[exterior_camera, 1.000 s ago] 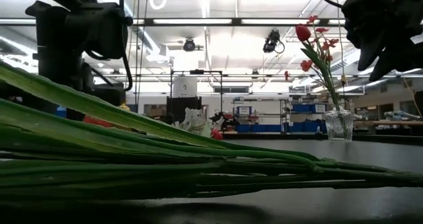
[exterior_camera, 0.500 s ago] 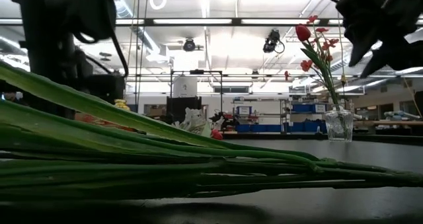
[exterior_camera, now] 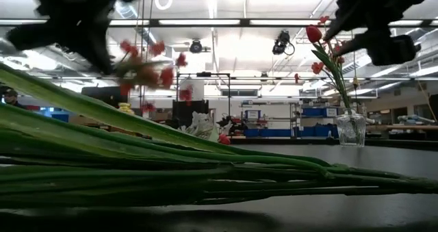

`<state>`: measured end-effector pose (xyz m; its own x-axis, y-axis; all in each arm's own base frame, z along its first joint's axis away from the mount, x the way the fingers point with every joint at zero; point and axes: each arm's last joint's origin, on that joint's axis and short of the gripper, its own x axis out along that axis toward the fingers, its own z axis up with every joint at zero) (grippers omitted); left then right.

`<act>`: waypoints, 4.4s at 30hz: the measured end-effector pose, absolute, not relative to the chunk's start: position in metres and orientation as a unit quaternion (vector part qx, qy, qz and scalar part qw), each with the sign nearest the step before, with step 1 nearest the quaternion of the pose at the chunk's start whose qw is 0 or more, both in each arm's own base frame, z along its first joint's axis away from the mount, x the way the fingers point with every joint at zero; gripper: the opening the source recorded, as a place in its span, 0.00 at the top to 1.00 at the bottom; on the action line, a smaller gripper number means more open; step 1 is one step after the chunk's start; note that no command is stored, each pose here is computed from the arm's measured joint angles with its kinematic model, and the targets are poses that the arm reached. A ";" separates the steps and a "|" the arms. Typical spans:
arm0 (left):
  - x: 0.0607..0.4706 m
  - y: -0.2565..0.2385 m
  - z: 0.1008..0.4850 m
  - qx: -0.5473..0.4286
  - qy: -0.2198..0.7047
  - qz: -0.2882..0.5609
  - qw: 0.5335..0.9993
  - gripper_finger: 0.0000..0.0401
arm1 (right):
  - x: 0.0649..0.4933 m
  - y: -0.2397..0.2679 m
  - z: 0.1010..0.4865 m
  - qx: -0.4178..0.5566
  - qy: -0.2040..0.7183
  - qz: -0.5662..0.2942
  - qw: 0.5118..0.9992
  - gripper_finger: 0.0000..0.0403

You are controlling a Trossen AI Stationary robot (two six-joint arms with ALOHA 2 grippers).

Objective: Sort flowers into vase by color
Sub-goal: Put the red flower into the transparent vase

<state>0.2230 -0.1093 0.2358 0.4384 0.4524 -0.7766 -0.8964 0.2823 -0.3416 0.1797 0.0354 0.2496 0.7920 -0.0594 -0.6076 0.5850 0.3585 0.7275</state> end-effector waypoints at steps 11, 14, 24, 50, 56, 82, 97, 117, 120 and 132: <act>0.275 -0.099 0.310 -0.257 0.202 0.320 0.889 0.95 | 0.218 0.051 0.270 0.481 0.090 -0.112 0.865 0.62; 0.288 -0.092 0.322 -0.235 0.162 0.294 0.912 0.95 | 0.221 0.052 0.278 0.466 0.038 -0.116 0.876 0.62; 0.317 -0.067 0.363 -0.170 0.031 0.181 0.968 0.95 | 0.217 0.046 0.314 0.348 -0.106 -0.091 0.927 0.54; 0.329 -0.032 0.378 -0.138 -0.021 0.060 0.988 0.95 | 0.264 0.022 0.341 0.210 -0.129 -0.001 0.969 0.44; 0.329 -0.032 0.378 -0.138 -0.021 0.060 0.988 0.95 | 0.276 0.017 0.351 0.202 -0.131 0.025 0.970 0.45; 0.329 -0.032 0.376 -0.138 -0.011 0.064 0.988 0.83 | 0.278 0.009 0.349 0.196 -0.105 0.022 0.975 0.97; 0.328 -0.030 0.371 -0.142 0.016 0.084 0.986 0.61 | 0.262 0.004 0.348 0.163 -0.053 -0.068 0.983 0.97; 0.231 -0.007 0.410 -0.105 0.055 0.277 0.953 0.61 | 0.158 -0.001 0.324 0.129 0.030 -0.258 0.957 0.97; 0.225 -0.005 0.409 -0.100 0.062 0.293 0.949 0.61 | 0.141 -0.004 0.314 0.122 0.033 -0.288 0.949 0.97; 0.218 0.017 0.406 -0.114 0.072 0.363 0.922 0.61 | 0.081 -0.017 0.307 0.074 0.033 -0.463 0.882 0.97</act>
